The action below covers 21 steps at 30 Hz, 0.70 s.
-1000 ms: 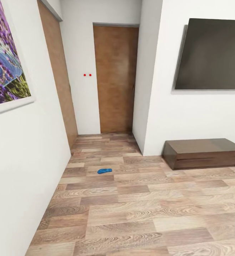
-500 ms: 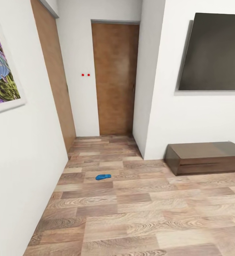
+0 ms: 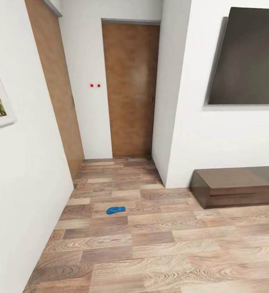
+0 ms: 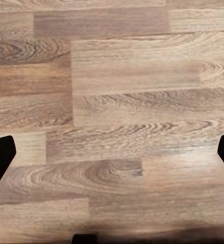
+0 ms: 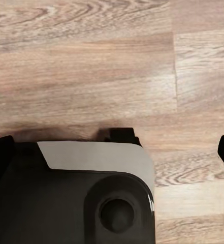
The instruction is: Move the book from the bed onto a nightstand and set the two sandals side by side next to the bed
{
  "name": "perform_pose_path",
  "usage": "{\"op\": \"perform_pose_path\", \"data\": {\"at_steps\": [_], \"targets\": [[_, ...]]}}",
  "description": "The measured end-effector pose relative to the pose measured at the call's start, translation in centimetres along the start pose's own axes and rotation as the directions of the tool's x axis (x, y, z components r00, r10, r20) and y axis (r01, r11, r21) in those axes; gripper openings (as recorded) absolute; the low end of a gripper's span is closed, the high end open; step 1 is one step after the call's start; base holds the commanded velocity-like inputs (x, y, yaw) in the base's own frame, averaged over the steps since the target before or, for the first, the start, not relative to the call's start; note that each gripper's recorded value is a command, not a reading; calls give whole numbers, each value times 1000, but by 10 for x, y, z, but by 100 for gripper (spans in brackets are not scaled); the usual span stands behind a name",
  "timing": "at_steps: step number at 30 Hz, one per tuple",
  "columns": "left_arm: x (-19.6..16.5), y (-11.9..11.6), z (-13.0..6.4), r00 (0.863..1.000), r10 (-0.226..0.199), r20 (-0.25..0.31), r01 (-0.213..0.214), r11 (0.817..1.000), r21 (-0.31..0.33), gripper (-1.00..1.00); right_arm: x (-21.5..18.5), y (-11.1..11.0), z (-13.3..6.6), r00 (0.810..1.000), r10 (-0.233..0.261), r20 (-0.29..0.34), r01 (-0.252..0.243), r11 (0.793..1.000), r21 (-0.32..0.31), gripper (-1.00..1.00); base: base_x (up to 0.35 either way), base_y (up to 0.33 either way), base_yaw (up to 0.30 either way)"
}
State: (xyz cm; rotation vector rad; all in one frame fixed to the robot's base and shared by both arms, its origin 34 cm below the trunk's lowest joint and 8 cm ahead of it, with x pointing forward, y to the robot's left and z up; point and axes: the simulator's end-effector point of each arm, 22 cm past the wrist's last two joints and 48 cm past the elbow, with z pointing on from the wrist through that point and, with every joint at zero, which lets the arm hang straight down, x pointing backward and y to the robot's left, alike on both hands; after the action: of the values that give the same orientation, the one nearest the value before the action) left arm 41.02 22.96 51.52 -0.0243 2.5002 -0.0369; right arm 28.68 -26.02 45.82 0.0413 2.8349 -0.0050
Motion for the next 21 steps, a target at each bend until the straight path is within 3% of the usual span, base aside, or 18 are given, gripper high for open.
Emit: {"op": "perform_pose_path", "data": {"at_steps": [5,14,21], "targets": [[0,0,0,1000,0,0,0,1000,0,100,0,0,0,1000,0,-1,0,1000,0,100,196,-33,0],[0,0,0,1000,0,0,0,1000,0,100,0,0,0,1000,0,0,0,1000,0,100,47,-3,0],[0,0,0,1000,0,0,0,1000,0,100,0,0,0,1000,0,0,0,1000,0,100,252,0,0]]}}
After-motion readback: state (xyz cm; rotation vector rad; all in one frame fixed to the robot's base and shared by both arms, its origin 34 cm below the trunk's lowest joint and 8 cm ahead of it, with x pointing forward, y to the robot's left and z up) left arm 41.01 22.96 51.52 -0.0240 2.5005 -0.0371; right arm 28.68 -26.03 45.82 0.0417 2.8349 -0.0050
